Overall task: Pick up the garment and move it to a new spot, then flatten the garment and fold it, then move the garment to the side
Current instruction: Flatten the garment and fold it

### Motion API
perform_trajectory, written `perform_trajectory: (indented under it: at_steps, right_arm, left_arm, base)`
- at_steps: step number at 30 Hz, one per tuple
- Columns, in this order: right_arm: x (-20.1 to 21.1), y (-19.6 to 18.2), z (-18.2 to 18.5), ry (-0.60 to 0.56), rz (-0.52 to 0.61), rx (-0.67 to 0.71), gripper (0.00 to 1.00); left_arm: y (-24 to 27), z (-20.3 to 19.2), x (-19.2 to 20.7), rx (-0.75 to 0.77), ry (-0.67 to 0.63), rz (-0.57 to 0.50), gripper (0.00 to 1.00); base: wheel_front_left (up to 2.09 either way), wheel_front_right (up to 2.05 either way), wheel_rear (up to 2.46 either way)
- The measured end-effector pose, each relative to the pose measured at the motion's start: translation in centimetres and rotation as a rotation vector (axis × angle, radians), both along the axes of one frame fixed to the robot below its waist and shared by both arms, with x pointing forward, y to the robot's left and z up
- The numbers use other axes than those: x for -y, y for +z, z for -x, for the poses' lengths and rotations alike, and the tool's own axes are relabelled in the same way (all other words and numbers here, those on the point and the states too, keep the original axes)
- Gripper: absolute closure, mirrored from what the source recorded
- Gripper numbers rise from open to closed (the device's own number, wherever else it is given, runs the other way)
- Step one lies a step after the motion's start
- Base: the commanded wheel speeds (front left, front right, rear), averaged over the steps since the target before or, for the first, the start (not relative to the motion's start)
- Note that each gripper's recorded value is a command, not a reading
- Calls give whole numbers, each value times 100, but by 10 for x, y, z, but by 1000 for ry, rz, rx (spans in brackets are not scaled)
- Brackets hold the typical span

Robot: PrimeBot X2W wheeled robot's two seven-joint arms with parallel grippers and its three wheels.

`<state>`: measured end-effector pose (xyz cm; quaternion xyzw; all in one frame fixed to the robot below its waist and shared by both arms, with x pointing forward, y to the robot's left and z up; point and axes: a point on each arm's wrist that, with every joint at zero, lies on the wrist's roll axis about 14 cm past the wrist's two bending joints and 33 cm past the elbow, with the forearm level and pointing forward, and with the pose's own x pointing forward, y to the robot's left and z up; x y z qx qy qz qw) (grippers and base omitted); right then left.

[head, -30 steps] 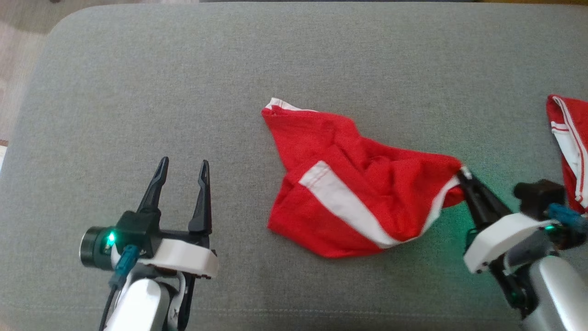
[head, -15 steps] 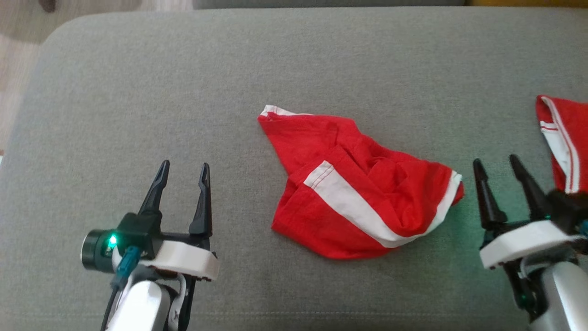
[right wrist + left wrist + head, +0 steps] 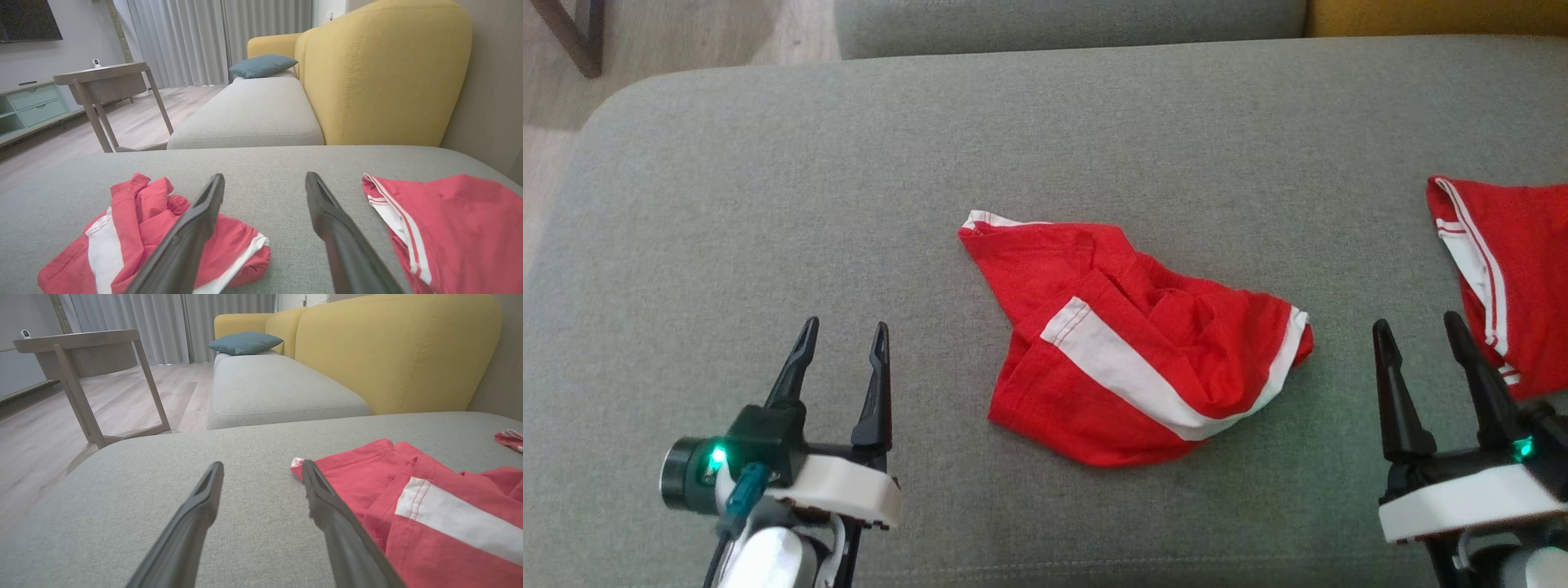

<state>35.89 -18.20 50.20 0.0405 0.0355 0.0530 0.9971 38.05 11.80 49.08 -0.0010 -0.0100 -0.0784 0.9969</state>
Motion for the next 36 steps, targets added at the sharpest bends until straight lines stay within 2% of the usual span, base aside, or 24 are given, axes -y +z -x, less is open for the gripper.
perform_trajectory:
  at_steps: [14, 21, 27, 31, 36]
  right_arm:
    - [-1, 1, -1, -6, -11, -8, 0]
    - [-1, -13, -5, -7, -11, -53, 0]
    - [2, -18, -12, -20, -11, -65, 0]
    - [9, -25, -11, -41, -13, -87, 0]
    - [16, -30, -10, -65, -10, -105, 0]
  left_arm:
    - [-2, -1, 5, -16, -18, -1, 0]
    - [-8, -12, 73, -123, -276, 24, 0]
    - [-32, -14, 129, -332, -481, 45, 0]
    - [-52, -17, 141, -433, -531, 19, 0]
    - [-61, -25, 146, -463, -549, -3, 0]
  base:
    - [0, 0, 0]
    - [0, 0, 0]
    - [0, 0, 0]
    - [0, 0, 0]
    - [0, 0, 0]
